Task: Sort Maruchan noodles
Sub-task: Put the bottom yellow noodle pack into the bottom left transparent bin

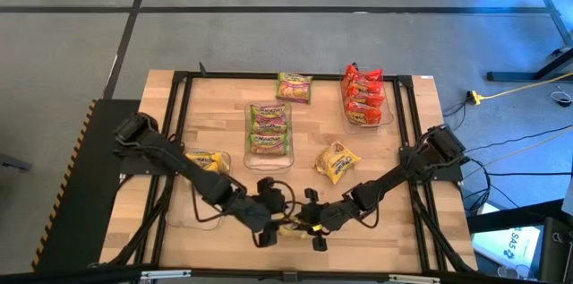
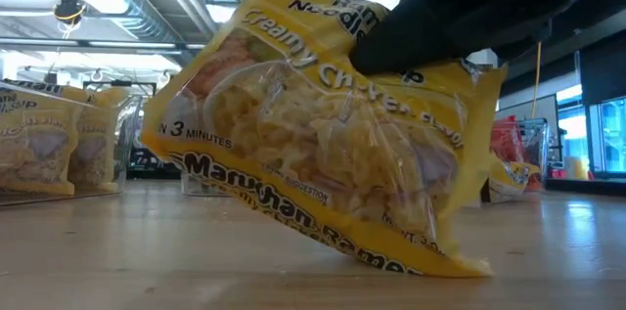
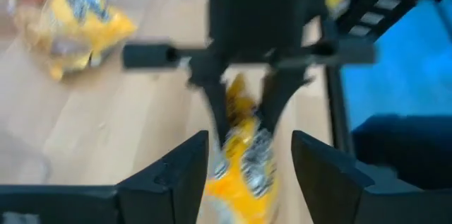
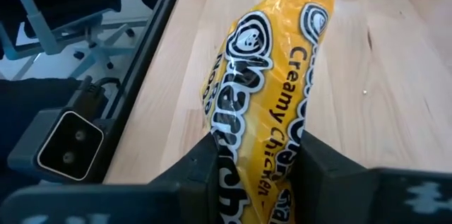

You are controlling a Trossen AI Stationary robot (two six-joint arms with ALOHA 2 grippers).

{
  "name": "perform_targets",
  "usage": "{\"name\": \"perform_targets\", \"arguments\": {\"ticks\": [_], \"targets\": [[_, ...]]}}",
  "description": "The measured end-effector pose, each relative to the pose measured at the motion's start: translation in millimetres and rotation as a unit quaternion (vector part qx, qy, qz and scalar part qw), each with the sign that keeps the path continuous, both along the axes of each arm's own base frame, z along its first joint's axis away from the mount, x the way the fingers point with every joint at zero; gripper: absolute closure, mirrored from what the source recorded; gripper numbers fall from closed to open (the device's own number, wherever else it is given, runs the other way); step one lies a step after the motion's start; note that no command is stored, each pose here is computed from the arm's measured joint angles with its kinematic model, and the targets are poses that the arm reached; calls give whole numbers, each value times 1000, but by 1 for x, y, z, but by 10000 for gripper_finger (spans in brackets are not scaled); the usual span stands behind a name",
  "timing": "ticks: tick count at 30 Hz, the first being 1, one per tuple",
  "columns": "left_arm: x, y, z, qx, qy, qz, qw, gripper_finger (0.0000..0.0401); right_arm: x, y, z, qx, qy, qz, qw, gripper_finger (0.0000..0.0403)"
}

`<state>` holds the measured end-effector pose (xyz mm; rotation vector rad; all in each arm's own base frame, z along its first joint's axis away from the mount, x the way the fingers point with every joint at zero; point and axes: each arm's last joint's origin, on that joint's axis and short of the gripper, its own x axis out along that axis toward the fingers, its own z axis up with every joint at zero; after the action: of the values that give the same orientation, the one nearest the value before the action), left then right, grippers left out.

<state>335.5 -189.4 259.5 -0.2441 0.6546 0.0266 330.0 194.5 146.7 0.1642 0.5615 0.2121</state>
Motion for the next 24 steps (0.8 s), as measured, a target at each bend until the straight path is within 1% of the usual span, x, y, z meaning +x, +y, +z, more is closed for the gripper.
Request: {"name": "perform_targets", "arguments": {"ticks": [4,7,10,19,24], "targets": [[7,8,-17,-18,53,1,998,198,0,0,1,-6,-6,5,1000,305],[18,7,-31,-49,63,-20,997,198,0,0,1,-9,-7,2,1000,305],[25,8,-42,-62,73,-30,995,197,1,0,0,-12,-9,-2,1000,305],[30,10,-51,-88,98,-38,990,197,1,0,1,-8,-8,-3,1000,304],[26,11,-55,-95,122,-22,988,217,1,0,0,8,-3,-10,1000,304]]}}
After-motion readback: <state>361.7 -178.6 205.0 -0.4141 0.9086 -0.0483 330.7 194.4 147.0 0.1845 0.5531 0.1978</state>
